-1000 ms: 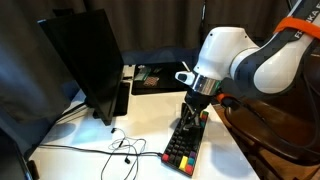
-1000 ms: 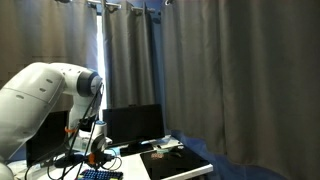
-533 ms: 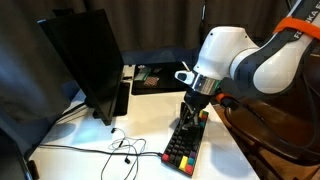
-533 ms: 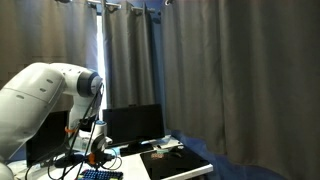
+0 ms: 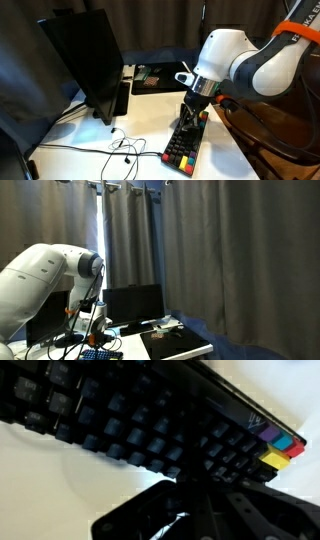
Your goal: Press one black key on the keyboard
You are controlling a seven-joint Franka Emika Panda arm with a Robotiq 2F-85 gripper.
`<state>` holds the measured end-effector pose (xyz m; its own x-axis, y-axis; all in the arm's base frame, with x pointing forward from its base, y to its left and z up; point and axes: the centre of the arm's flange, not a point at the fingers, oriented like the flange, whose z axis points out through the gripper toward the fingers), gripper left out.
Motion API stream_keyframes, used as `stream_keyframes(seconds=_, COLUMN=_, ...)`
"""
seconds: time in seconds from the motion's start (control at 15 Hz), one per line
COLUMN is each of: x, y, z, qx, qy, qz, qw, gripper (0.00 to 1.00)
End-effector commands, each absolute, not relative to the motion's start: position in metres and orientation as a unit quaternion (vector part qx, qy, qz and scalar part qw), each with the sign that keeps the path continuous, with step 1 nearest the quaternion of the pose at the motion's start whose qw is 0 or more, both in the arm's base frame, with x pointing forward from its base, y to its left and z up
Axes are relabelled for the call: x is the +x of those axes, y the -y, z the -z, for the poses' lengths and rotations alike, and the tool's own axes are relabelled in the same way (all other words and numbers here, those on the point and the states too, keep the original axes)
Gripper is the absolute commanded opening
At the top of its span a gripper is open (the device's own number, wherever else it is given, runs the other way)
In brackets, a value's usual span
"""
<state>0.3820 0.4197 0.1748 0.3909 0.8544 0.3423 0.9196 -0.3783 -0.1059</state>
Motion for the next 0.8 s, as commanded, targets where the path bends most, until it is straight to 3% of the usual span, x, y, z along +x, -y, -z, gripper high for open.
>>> stream_keyframes(seconds=0.0, x=0.3859, y=-0.4255, z=-0.1678, qx=-0.82, qy=0.539, qz=0.123, qw=0.145, gripper=0.0)
stream_keyframes(seconds=0.73, x=0.3883, y=-0.4268, z=-0.1662, qx=-0.82, qy=0.538, qz=0.126, qw=0.145, gripper=0.0)
